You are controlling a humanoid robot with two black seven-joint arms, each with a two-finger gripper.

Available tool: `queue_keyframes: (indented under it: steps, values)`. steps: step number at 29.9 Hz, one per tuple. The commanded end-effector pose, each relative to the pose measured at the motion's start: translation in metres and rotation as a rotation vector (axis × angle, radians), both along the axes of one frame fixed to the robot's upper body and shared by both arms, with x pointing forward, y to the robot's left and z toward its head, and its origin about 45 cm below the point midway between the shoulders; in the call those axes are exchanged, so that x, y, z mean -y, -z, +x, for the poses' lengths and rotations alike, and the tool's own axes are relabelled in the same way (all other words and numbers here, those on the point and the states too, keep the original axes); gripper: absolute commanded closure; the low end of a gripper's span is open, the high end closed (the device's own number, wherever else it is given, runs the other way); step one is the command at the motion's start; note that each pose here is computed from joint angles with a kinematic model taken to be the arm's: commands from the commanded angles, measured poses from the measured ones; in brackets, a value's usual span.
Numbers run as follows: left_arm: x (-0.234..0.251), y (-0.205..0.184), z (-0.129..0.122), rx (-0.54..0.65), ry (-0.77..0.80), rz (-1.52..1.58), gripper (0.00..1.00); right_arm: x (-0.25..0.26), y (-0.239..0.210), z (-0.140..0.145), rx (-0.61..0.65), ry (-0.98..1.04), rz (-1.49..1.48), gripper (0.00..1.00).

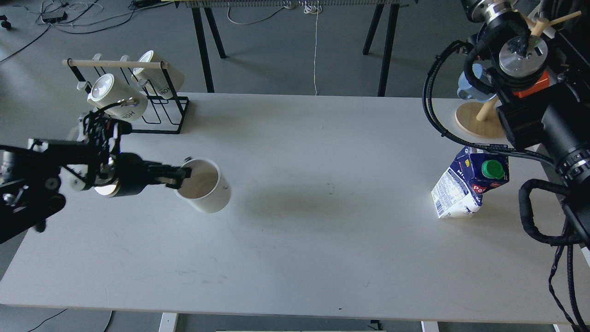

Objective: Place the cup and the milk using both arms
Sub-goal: 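Slide the white mug with the left gripper toward the table center, then release the white mug and withdraw the left arm to rest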

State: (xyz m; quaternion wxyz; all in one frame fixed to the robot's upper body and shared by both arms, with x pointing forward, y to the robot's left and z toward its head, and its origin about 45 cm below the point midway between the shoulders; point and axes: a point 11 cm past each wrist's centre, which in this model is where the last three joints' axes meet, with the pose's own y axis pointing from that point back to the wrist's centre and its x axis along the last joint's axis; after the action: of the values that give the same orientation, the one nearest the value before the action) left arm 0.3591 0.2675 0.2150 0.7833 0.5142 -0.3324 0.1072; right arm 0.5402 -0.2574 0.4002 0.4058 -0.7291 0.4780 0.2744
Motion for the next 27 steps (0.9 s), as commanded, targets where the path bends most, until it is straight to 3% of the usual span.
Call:
queue_keyframes:
  steps: [1, 7, 17, 20, 22, 25, 27]
  values:
    - [0.049, 0.003, 0.01, 0.028, 0.037, -0.001, 0.99, -0.002, -0.006, 0.001, 0.012, -0.004, 0.001, 0.01]
    - [0.13, 0.039, -0.01, 0.061, 0.214, 0.076, 0.98, -0.001, -0.006, 0.0, 0.011, -0.003, -0.003, 0.01]
    - [0.147, 0.065, -0.034, 0.024, 0.279, 0.126, 0.92, 0.003, -0.007, 0.0, 0.013, 0.003, -0.007, 0.01]
    - [0.156, 0.06, -0.032, 0.038, 0.283, 0.107, 0.79, 0.003, -0.007, 0.0, 0.013, 0.003, -0.005, 0.01]
    - [0.159, 0.051, -0.029, 0.053, 0.279, 0.083, 0.62, 0.002, -0.009, 0.0, 0.017, -0.002, -0.007, 0.01]
    - [0.162, 0.04, -0.026, 0.073, 0.277, 0.058, 0.57, -0.004, -0.012, -0.002, 0.029, -0.02, -0.005, 0.01]
    - [0.162, 0.038, -0.026, 0.079, 0.279, 0.056, 0.46, -0.006, -0.012, -0.003, 0.033, -0.028, -0.006, 0.01]
